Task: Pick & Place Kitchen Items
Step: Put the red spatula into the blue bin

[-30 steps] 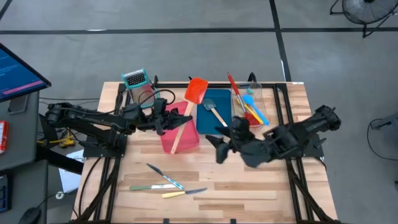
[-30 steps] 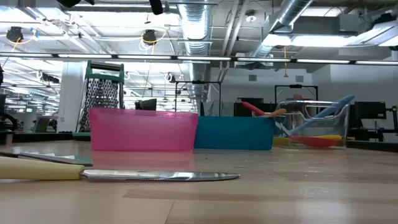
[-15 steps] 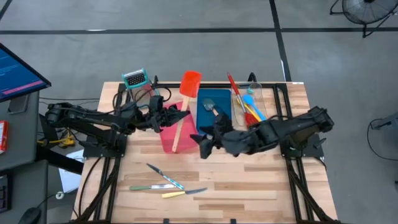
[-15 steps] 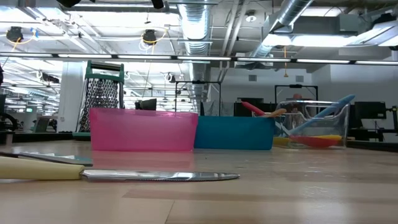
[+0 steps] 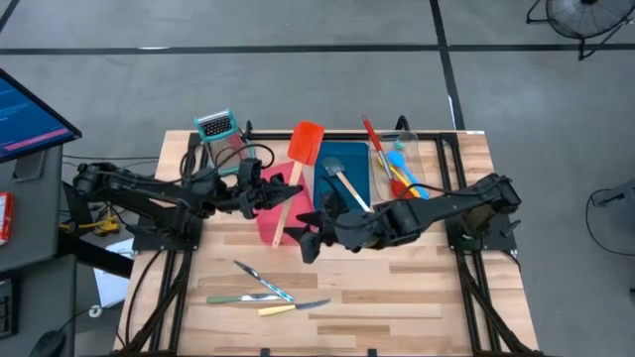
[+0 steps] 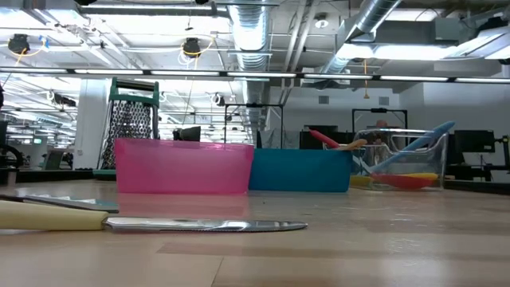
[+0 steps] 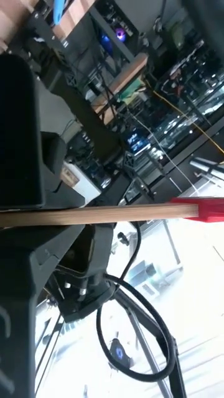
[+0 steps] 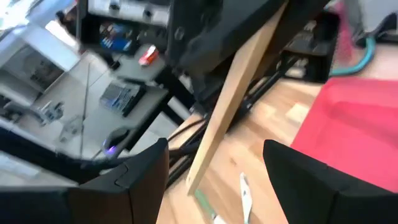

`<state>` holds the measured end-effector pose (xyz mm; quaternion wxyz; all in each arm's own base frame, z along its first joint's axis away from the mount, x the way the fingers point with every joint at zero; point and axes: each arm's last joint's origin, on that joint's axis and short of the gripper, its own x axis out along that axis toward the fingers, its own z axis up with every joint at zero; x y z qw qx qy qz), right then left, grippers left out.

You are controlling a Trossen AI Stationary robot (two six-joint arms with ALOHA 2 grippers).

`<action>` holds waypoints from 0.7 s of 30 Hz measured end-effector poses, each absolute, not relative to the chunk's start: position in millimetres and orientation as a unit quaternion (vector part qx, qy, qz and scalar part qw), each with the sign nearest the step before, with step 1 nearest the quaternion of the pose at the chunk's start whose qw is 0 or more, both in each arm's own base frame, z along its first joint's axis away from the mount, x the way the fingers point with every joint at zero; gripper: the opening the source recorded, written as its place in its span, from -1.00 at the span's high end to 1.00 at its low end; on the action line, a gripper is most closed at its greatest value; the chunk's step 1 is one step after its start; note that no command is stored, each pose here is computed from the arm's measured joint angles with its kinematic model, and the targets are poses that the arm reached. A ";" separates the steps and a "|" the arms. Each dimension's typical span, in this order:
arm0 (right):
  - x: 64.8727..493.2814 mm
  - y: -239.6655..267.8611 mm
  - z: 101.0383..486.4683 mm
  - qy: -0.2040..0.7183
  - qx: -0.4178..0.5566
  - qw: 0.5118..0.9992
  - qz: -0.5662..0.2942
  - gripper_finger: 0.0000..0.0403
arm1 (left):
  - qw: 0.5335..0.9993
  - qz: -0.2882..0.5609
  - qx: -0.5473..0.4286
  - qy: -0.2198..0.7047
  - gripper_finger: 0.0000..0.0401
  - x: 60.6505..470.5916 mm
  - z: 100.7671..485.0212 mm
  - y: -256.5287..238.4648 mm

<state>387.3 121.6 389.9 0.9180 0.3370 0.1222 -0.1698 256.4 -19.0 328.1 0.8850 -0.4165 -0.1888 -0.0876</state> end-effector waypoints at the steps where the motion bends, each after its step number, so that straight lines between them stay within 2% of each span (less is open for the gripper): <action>1: 388.7 121.3 388.7 0.124 0.338 0.918 -0.168 -0.27 | 0.885 -0.092 -0.417 -0.188 1.00 256.2 328.3 -20.6; 9: 394.3 117.4 388.5 0.118 0.330 0.924 -0.156 -0.20 | 0.882 -0.114 -0.421 -0.178 1.00 255.3 328.3 -30.9; 21: 399.5 107.1 388.8 0.120 0.315 0.930 -0.143 0.29 | 0.882 -0.118 -0.421 -0.176 1.00 255.1 328.3 -32.6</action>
